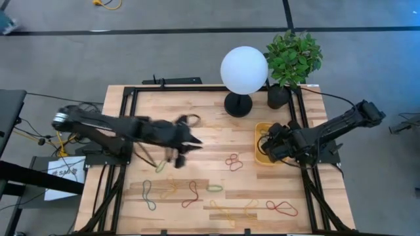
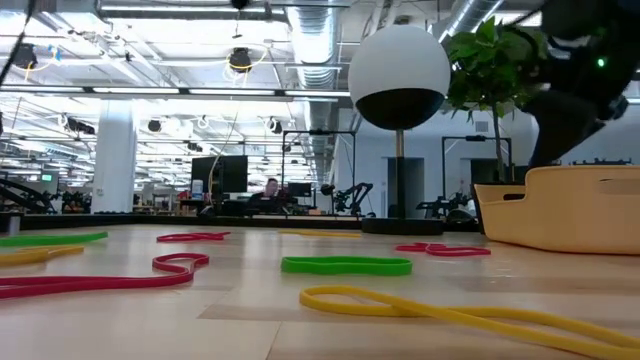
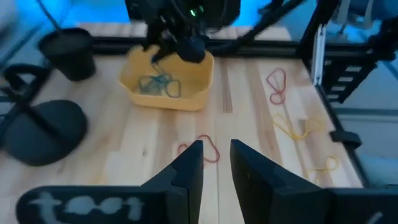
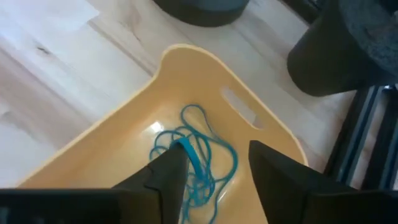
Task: Pick and place items into bin
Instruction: Put the blue rubber band into the bin
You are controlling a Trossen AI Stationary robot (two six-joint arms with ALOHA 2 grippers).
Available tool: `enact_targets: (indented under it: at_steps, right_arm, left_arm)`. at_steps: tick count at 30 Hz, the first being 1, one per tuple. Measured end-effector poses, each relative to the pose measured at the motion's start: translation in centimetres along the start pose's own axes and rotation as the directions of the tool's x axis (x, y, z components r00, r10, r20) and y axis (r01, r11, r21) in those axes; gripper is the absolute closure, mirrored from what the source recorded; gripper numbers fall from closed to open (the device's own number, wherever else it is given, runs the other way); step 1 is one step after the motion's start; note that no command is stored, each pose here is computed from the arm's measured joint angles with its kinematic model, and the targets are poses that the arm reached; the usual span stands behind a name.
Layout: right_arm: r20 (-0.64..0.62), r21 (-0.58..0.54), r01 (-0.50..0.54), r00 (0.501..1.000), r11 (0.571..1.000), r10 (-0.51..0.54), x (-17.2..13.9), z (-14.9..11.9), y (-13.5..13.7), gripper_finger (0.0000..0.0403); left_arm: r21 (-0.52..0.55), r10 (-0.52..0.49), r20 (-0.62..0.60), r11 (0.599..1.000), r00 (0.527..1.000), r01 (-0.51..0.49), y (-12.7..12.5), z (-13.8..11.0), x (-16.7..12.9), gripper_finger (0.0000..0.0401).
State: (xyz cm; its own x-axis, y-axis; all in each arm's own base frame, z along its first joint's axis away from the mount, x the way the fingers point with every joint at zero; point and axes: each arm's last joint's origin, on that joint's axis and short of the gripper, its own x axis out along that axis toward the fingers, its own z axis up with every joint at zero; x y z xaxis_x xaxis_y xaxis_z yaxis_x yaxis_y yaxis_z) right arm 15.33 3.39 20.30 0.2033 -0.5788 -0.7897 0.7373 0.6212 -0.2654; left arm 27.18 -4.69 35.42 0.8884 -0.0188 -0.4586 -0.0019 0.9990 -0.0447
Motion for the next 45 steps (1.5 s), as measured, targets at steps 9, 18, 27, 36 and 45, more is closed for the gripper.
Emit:
enact_targets:
  at_steps: [9,18,27,36,45]
  right_arm:
    - [-0.313,0.004,-0.163,0.937,0.987,0.156,-3.3,3.3,-0.9,0.0211]
    - [-0.146,0.067,-0.429,0.889,0.901,0.434,-4.5,5.5,1.5,0.0224]
    - [0.003,0.043,-0.636,0.771,0.77,0.637,-6.7,5.3,4.2,0.0246]
    - [0.253,-0.538,-0.832,-0.008,0.134,0.967,-14.2,8.6,5.2,0.0247]
    - [0.185,-0.594,-0.798,-0.013,0.102,0.983,-13.0,8.5,7.8,0.0248]
  left_arm:
    - [-0.042,-0.005,-0.056,0.999,0.998,0.003,1.8,-2.3,-11.6,0.033]
    - [-0.231,-0.096,-0.128,0.971,0.987,0.064,1.7,-10.1,-13.1,0.033]
    - [-0.309,-0.24,-0.214,0.936,0.947,0.167,-0.2,-20.0,-7.6,0.033]
    - [-0.52,-0.4,-0.349,0.835,0.848,0.18,-3.4,-24.4,-5.8,0.0331]
    - [-0.452,-0.323,-0.49,0.888,0.81,0.081,-6.0,-26.0,-5.3,0.0331]
